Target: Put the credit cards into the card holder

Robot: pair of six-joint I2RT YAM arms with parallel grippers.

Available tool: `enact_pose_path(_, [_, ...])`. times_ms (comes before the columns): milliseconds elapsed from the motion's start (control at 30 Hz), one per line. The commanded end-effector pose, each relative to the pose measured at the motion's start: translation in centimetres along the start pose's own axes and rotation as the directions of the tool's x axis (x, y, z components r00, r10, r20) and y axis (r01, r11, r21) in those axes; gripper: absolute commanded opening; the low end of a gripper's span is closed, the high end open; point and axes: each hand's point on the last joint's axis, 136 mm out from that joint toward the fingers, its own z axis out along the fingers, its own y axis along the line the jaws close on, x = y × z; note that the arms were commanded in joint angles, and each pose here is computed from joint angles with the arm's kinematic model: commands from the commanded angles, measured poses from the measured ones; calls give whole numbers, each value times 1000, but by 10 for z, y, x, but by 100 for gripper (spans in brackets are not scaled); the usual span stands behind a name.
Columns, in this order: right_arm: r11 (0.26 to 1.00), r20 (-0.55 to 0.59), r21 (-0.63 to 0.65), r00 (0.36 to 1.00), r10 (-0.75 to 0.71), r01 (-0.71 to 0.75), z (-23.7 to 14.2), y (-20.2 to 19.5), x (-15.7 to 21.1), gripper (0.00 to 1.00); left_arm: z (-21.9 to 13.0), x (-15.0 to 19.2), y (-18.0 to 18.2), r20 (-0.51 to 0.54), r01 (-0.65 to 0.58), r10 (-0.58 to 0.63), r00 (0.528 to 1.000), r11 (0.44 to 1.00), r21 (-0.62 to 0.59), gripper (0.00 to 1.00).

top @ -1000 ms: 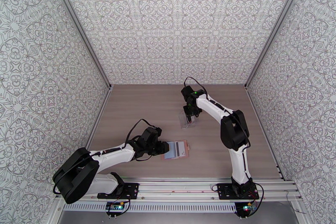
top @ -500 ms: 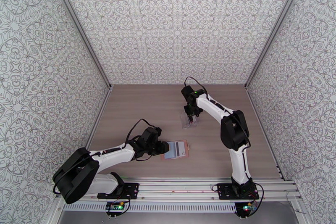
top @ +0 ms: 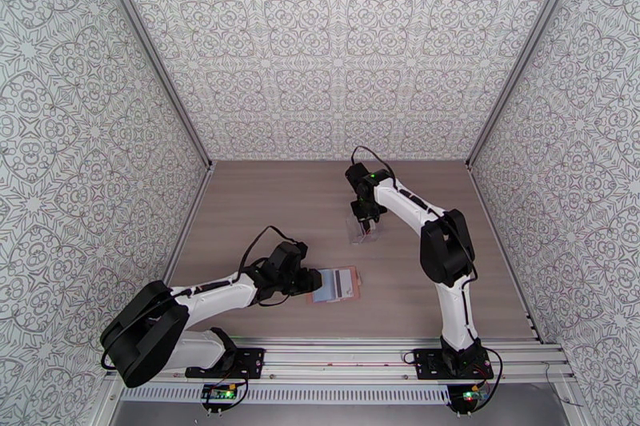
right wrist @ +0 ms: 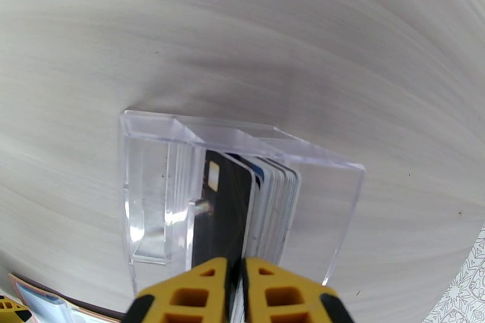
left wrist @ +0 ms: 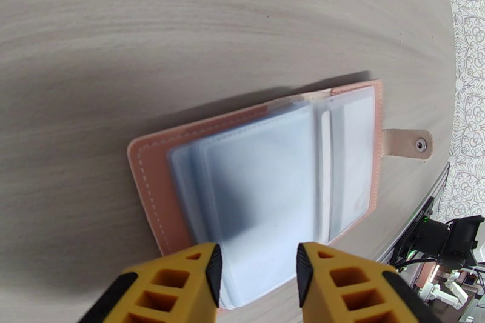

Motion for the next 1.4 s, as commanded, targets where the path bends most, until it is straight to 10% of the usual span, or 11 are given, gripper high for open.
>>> enact_pose_path(0, [1000, 43, 7, 999, 6, -6, -24, -7, -8, 10, 0, -4, -7, 8, -31, 30, 1000, 1000, 5, 42])
enact_pose_path(733, [995, 69, -82, 996, 57, -52, -56, 0, -5, 0, -5, -8, -11, 22, -40, 40, 999, 999, 7, 41])
enact_pose_path(1367, [862, 241, -506, 958, 159, -16, -148, 39, 28, 0, -56, -31, -57, 163, -109, 71, 984, 965, 237, 43])
